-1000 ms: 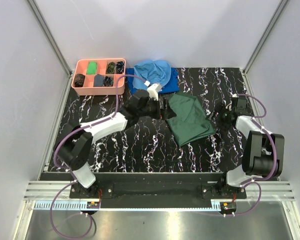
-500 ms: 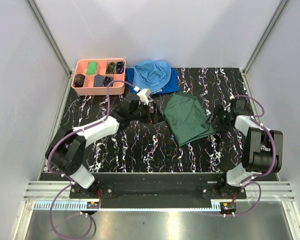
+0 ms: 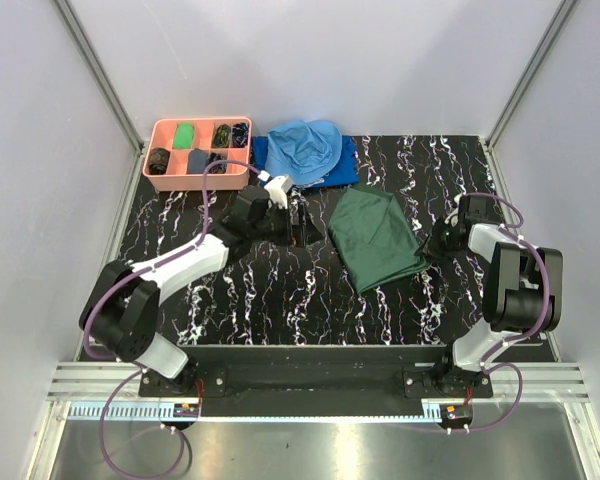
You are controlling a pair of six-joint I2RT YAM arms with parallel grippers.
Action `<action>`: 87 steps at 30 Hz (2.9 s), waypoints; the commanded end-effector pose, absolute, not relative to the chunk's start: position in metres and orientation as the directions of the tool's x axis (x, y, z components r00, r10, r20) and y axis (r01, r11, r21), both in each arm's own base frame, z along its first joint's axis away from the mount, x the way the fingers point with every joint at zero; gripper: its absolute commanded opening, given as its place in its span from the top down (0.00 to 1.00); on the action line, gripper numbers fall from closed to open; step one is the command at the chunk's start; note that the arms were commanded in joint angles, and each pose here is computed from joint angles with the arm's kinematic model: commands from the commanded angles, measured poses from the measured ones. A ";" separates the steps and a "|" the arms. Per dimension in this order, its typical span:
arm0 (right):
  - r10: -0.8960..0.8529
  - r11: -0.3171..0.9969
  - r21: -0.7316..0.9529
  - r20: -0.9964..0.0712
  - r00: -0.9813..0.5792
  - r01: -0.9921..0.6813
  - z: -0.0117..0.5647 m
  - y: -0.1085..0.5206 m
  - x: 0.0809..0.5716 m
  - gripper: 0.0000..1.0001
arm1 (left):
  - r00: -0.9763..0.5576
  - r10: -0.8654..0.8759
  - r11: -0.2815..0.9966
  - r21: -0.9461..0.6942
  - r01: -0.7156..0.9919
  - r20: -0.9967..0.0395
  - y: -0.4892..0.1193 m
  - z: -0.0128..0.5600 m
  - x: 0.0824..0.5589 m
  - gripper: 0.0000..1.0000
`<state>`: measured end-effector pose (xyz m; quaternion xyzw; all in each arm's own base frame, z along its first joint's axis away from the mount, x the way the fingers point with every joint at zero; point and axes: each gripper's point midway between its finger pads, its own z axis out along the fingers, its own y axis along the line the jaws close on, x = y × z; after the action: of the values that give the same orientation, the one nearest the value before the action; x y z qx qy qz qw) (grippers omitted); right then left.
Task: Fold the napkin, place the utensils inside, and roll it up
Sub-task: Roll the napkin with the utensil
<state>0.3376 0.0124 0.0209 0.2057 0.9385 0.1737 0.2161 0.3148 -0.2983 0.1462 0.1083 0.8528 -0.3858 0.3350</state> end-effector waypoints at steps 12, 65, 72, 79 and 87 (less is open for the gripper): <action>0.485 0.788 0.509 -0.166 -0.859 0.347 0.032 0.099 0.293 1.00 | -0.728 -0.122 0.749 -0.544 0.379 -0.674 -0.249 0.144 0.292 0.06; 0.810 0.544 0.591 -0.185 -0.557 0.596 0.008 0.209 0.222 1.00 | -0.855 -0.382 0.667 -0.745 0.010 -0.352 -0.216 0.029 0.209 0.42; 0.807 0.553 0.580 -0.192 -0.559 0.598 0.005 0.207 0.222 1.00 | -0.859 -0.395 0.627 -0.779 0.005 -0.324 -0.222 0.028 0.208 0.55; 0.796 0.568 0.585 -0.212 -0.567 0.579 0.008 0.208 0.224 1.00 | -0.867 -0.393 0.627 -0.779 -0.009 -0.306 -0.225 0.029 0.211 0.70; 0.740 0.643 0.602 -0.330 -0.587 0.473 0.032 0.199 0.230 0.70 | -0.873 -0.401 0.626 -0.779 -0.039 -0.279 -0.219 0.033 0.219 0.91</action>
<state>0.2254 0.2181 0.0214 0.3938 0.8490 0.2691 0.2276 0.2068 -0.2171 0.0212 -0.1323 0.8802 -0.4023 0.2143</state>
